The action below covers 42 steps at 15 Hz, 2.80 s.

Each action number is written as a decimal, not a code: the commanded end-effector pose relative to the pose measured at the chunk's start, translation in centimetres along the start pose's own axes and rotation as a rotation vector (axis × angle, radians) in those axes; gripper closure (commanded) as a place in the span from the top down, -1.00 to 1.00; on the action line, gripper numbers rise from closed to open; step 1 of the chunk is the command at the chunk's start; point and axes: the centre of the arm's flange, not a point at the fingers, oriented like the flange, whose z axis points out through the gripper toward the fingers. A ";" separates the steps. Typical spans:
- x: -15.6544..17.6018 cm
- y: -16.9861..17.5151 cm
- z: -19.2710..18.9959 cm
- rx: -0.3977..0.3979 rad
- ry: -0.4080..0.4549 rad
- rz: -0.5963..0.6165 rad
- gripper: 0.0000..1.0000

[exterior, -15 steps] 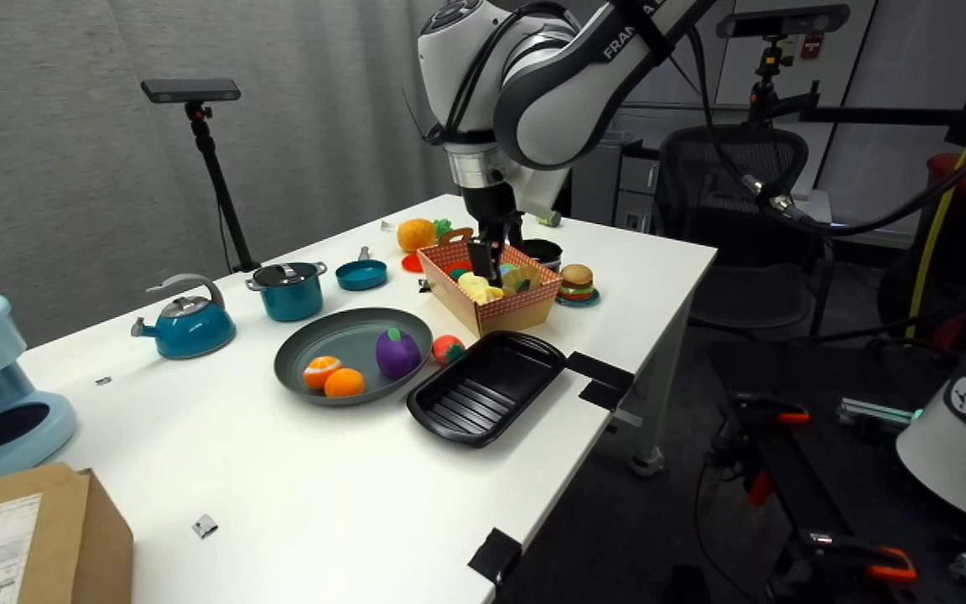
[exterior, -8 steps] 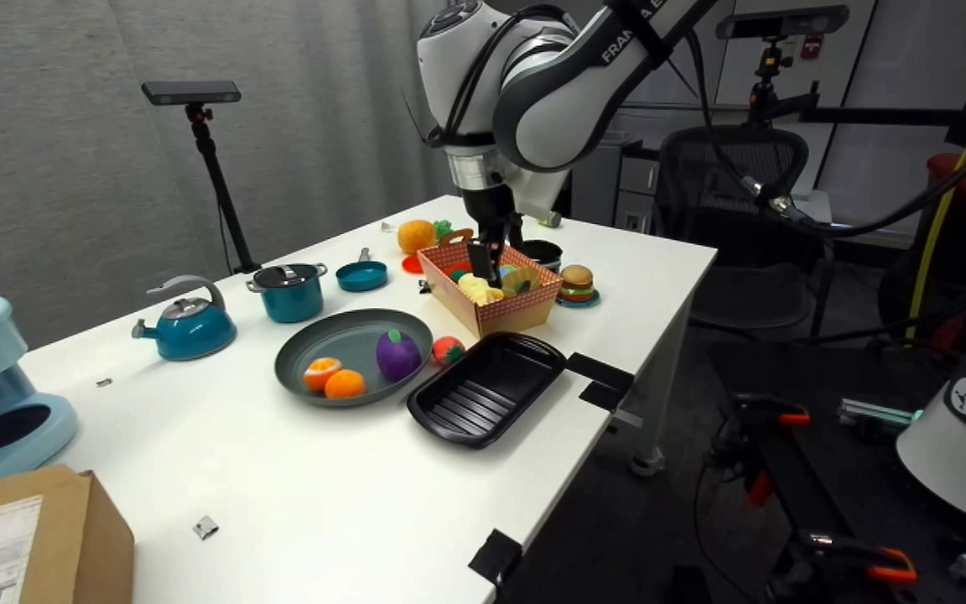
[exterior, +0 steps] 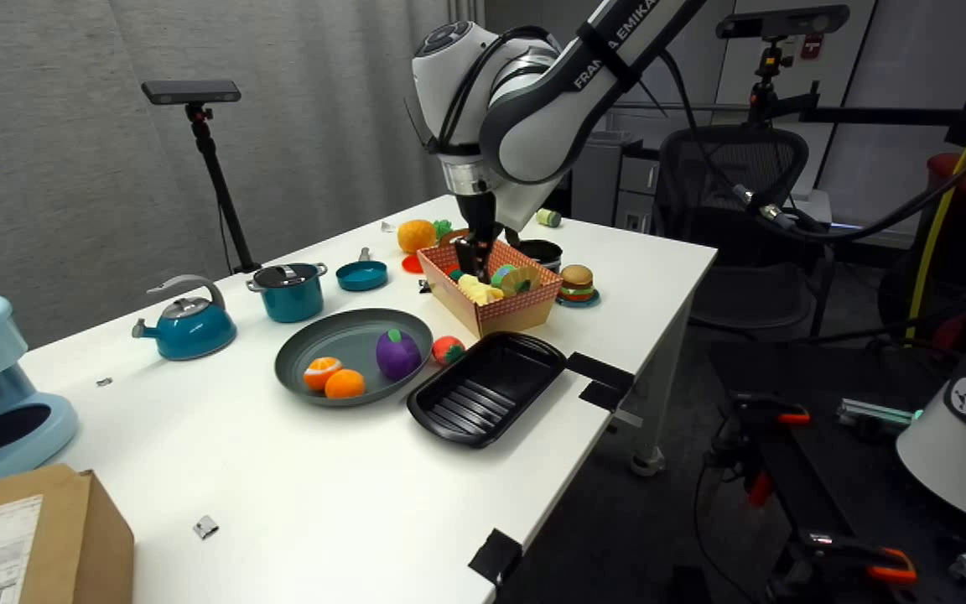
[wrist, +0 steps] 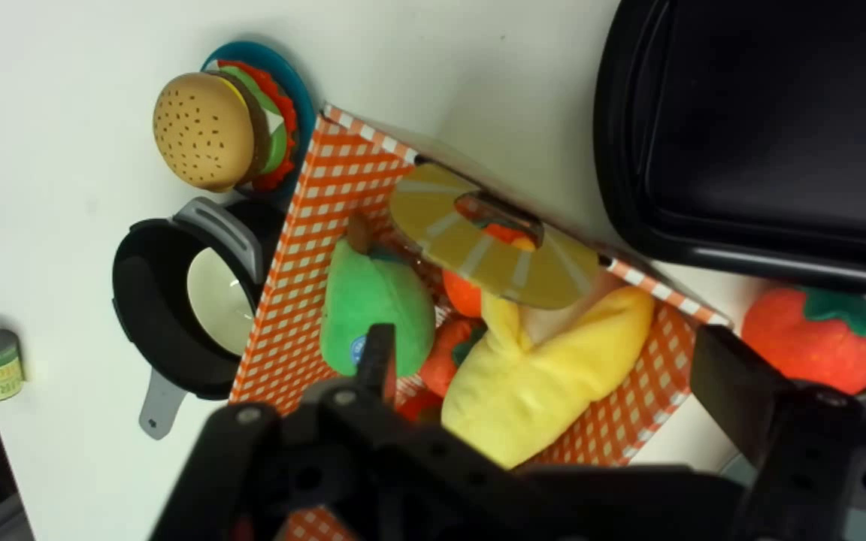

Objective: Slide the basket containing plush toys to the left.

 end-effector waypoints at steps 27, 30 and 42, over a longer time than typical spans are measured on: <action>11.7 -3.0 6.2 -0.002 0.050 0.248 0.05; 11.6 -3.8 5.5 0.012 0.072 0.233 -0.45; 11.9 -4.7 4.5 0.131 0.016 0.134 -1.00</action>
